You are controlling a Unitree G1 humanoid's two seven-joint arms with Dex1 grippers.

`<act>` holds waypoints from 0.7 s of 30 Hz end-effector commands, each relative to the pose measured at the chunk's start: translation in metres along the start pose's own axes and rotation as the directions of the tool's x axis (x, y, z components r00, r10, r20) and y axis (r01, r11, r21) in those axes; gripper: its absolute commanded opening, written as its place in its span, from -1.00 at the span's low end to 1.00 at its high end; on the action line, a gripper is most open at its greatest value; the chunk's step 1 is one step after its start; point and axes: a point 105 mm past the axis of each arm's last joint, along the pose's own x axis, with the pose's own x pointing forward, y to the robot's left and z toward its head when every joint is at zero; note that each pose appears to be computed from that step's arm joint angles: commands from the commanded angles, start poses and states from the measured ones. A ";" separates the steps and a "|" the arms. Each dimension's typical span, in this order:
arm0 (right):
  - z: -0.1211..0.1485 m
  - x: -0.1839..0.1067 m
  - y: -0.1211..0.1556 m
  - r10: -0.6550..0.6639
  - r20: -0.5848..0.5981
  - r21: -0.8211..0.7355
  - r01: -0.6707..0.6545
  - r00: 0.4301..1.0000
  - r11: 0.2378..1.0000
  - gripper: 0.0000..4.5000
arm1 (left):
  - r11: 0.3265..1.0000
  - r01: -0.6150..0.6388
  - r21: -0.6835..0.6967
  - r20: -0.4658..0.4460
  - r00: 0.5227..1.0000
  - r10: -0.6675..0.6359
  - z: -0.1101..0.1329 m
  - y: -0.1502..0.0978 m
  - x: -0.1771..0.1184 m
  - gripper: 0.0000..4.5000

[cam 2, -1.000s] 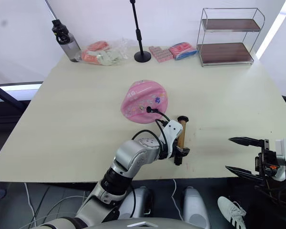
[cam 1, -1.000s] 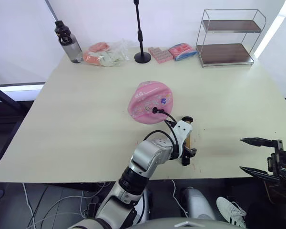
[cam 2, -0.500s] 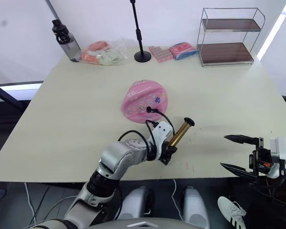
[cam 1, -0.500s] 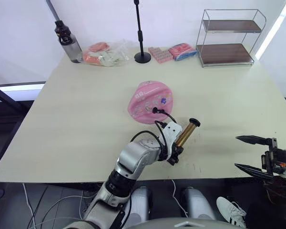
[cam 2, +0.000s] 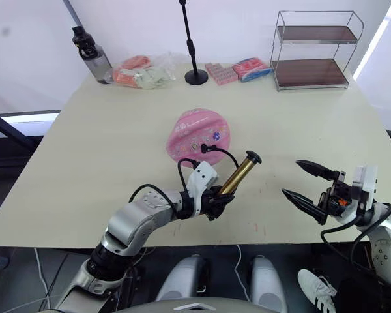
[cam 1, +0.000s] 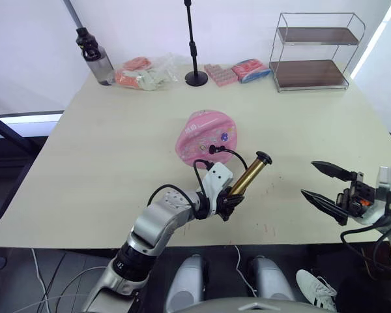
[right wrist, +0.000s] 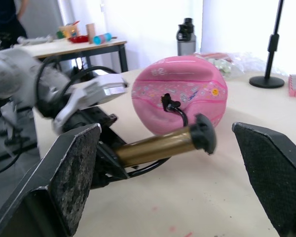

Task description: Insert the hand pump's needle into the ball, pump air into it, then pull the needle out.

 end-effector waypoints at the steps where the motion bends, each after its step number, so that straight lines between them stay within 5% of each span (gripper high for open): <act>1: 0.010 0.014 -0.001 -0.058 0.044 0.060 0.055 0.997 0.997 1.00 | 0.996 0.052 0.074 0.151 0.987 -0.062 0.020 -0.007 -0.009 -0.54; 10: 0.014 0.060 0.007 -0.117 0.036 0.376 0.095 0.992 0.922 1.00 | 0.991 0.120 0.059 0.310 0.941 -0.133 0.018 -0.016 -0.016 -0.54; 21: 0.025 0.096 0.016 -0.075 0.042 0.644 0.030 0.996 0.765 1.00 | 0.986 0.152 0.068 0.325 0.931 -0.166 0.018 -0.022 -0.014 -0.54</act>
